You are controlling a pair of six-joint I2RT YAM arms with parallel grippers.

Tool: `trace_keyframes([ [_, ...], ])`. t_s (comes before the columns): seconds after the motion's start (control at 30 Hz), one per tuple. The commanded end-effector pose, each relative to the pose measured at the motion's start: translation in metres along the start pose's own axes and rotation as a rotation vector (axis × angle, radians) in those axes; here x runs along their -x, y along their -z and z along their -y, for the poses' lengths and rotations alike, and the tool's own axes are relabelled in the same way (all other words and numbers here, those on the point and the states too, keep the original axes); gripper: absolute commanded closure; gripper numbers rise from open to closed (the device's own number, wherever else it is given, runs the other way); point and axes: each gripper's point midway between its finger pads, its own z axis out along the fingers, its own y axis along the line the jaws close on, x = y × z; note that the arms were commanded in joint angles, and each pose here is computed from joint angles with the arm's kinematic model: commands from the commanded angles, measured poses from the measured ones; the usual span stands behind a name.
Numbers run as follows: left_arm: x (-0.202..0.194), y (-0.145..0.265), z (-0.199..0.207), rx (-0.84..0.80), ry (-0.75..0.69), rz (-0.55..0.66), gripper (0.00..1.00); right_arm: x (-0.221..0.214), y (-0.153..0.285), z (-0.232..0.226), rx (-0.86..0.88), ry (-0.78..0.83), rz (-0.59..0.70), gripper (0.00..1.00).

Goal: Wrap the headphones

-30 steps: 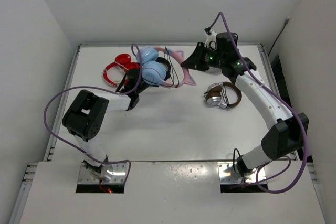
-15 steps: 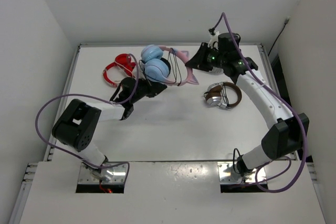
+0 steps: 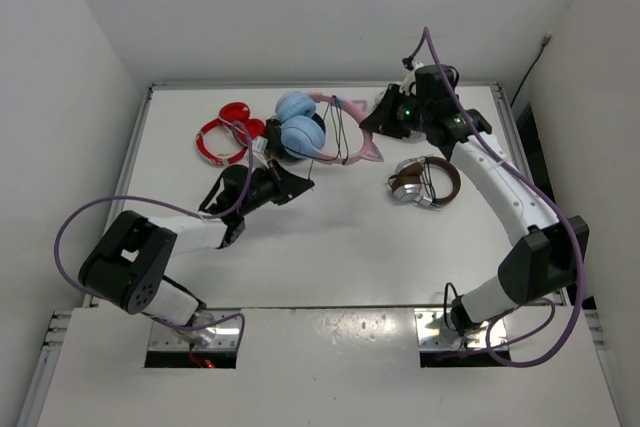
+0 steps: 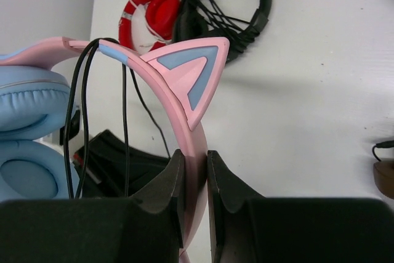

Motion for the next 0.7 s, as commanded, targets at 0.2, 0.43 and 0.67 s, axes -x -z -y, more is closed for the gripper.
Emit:
trace_keyframes([
  [0.2, -0.042, 0.019, 0.020, -0.038, 0.093, -0.101, 1.00, 0.033, -0.002, 0.007, -0.061, -0.025, 0.141, 1.00],
  [0.43, -0.060, 0.025, 0.025, -0.050, 0.090, -0.141, 1.00, 0.028, -0.016, 0.019, -0.119, -0.061, 0.131, 1.00],
  [0.67, -0.074, 0.022, 0.053, -0.126, 0.055, -0.187, 1.00, 0.022, -0.027, 0.038, -0.238, -0.058, 0.148, 1.00],
])
